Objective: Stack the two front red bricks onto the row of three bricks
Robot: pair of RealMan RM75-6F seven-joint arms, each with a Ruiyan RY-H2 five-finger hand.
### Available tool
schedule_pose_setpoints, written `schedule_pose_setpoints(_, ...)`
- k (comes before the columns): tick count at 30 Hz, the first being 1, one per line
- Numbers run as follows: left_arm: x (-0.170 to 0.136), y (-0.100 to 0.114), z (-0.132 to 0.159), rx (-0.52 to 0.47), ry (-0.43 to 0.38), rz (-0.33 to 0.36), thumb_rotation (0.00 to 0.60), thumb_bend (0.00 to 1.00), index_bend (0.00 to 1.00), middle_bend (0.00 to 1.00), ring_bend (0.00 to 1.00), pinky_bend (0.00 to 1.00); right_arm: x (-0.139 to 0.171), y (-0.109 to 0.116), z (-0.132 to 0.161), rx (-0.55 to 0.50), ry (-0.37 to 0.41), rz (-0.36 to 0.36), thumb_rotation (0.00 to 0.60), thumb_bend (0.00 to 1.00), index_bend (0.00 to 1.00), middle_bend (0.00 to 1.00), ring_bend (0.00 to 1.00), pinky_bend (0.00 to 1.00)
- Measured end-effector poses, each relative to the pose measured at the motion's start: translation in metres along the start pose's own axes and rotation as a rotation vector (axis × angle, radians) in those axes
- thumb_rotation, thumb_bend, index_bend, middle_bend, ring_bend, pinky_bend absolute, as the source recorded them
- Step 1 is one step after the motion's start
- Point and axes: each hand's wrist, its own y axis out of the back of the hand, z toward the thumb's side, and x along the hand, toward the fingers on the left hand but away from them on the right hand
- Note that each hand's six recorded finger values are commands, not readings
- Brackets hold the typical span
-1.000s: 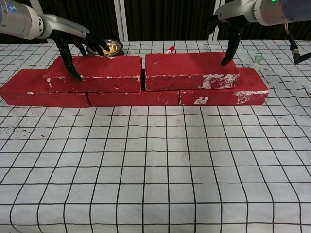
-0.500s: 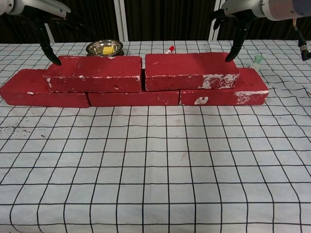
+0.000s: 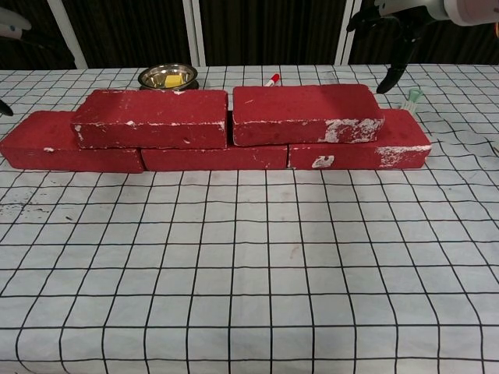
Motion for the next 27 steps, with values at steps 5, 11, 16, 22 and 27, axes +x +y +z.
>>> schedule_pose_setpoints(5,-0.001,-0.026,-0.004,-0.001,0.027,-0.045,0.600,0.01,0.10,0.10,0.00,0.01,0.001,0.000,-0.005,-0.004,-0.012,-0.004,0.600,0.00,0.01,0.07,0.03,0.13)
schedule_pose_setpoints(11,0.008,-0.048,-0.007,-0.002,0.035,-0.097,0.600,0.01,0.10,0.10,0.00,0.01,0.000,-0.002,-0.008,-0.003,-0.023,-0.003,0.600,0.00,0.01,0.07,0.03,0.13)
schedule_pose_setpoints(16,0.013,-0.055,-0.001,-0.016,0.016,-0.116,0.600,0.01,0.10,0.10,0.00,0.01,0.000,-0.002,-0.011,-0.002,-0.030,-0.005,0.600,0.00,0.01,0.07,0.03,0.13)
schedule_pose_setpoints(22,0.014,-0.056,0.008,-0.039,-0.014,-0.128,0.600,0.00,0.09,0.10,0.00,0.01,0.000,-0.002,-0.012,-0.001,-0.035,-0.007,0.600,0.00,0.01,0.07,0.03,0.13)
schedule_pose_setpoints(27,0.014,-0.054,0.014,-0.045,-0.035,-0.128,0.600,0.00,0.09,0.10,0.00,0.00,0.000,-0.002,-0.014,-0.003,-0.038,-0.008,0.600,0.00,0.01,0.07,0.03,0.13)
